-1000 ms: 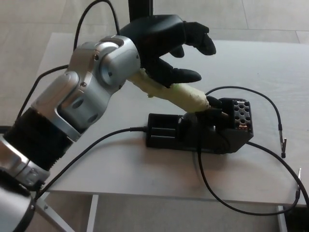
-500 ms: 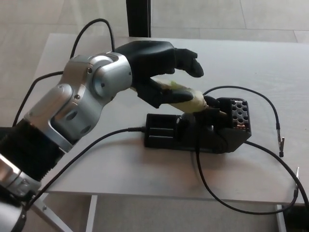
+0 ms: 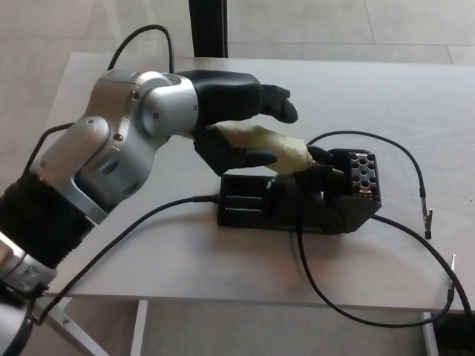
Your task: Use the left hand of the robot to grab the soldering gun kept on the middle of the table and pull it out of its base and keep it on the left side of the base
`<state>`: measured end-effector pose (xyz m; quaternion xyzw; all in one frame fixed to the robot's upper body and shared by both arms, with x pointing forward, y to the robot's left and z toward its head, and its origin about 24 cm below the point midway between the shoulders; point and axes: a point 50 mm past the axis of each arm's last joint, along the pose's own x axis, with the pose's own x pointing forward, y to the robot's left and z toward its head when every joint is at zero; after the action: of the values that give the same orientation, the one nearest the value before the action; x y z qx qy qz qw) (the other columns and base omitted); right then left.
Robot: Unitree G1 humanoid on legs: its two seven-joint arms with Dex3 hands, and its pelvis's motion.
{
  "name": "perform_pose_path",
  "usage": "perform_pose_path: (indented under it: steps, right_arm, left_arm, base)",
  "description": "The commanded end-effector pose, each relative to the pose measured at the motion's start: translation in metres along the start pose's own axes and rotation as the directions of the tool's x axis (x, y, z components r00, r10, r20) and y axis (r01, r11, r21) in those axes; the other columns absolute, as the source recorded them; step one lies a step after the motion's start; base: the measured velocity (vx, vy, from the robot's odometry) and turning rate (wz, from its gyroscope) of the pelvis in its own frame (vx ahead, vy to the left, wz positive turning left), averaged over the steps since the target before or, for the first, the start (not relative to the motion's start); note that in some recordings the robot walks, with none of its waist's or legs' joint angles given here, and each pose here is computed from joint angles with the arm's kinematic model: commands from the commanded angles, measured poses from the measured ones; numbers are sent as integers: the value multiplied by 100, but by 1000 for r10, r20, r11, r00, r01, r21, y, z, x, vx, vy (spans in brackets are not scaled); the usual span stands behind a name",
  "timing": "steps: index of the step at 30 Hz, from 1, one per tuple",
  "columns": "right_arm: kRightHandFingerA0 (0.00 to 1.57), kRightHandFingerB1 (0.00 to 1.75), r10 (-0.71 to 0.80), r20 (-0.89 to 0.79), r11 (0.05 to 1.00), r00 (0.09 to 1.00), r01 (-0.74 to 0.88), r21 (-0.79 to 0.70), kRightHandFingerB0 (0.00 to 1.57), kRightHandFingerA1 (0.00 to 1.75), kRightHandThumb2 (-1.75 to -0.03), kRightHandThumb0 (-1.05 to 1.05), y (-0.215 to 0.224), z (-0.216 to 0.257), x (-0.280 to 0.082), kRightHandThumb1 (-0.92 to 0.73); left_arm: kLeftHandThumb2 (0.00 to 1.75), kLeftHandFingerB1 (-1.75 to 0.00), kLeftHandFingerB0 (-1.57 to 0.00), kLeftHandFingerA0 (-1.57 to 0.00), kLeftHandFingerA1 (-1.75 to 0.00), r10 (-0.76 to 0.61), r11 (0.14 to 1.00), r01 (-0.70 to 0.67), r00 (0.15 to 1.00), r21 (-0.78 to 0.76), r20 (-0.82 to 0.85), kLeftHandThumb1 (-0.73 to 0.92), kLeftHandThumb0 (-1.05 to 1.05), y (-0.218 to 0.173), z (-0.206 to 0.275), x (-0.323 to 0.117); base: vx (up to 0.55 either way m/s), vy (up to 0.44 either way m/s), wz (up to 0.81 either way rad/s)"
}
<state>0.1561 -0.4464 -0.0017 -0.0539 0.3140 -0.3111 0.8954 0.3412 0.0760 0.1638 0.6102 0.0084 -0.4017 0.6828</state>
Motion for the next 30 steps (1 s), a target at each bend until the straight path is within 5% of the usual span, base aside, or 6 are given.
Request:
perform_pose_path:
  steps: [1,9,17,18,22,30]
  right_arm:
    - [78,149,-12,37,999,999,13,-30,0,145,-124,-93,-6,10,0,-32]
    - [101,92,-11,47,999,999,12,-30,13,126,-128,-88,-6,13,0,-39]
    - [109,158,-39,50,999,998,39,16,0,130,-136,-87,-6,13,0,-31]
    - [115,105,-41,50,999,998,41,14,25,123,-130,-92,-6,13,0,-37]
    - [115,162,-53,58,999,997,53,5,0,122,-134,-88,-7,13,0,-39]
    - [121,114,-68,58,998,996,67,19,42,121,-131,-90,-8,13,0,-46]
  left_arm:
    - [96,-29,-1,-10,-56,-64,993,80,983,83,-174,54,-75,-6,-18,-6]
    - [57,-34,-8,-79,-111,24,948,40,981,316,-194,56,-60,-18,-20,-6]
    - [81,-64,-75,-93,-174,301,927,-311,951,210,77,69,-14,-29,-22,-7]
    - [102,-79,-80,-123,-135,309,925,-321,947,204,86,53,-18,-29,-21,-8]
    - [106,-89,-83,-123,-133,366,909,-386,920,160,139,52,-14,-31,-19,-8]
    - [82,-100,-82,-104,-170,498,853,-517,847,68,187,68,-26,-35,-22,-9]
  base:
    - [0,0,0]
    - [0,0,0]
    - [0,0,0]
    - [0,0,0]
    - [0,0,0]
    - [0,0,0]
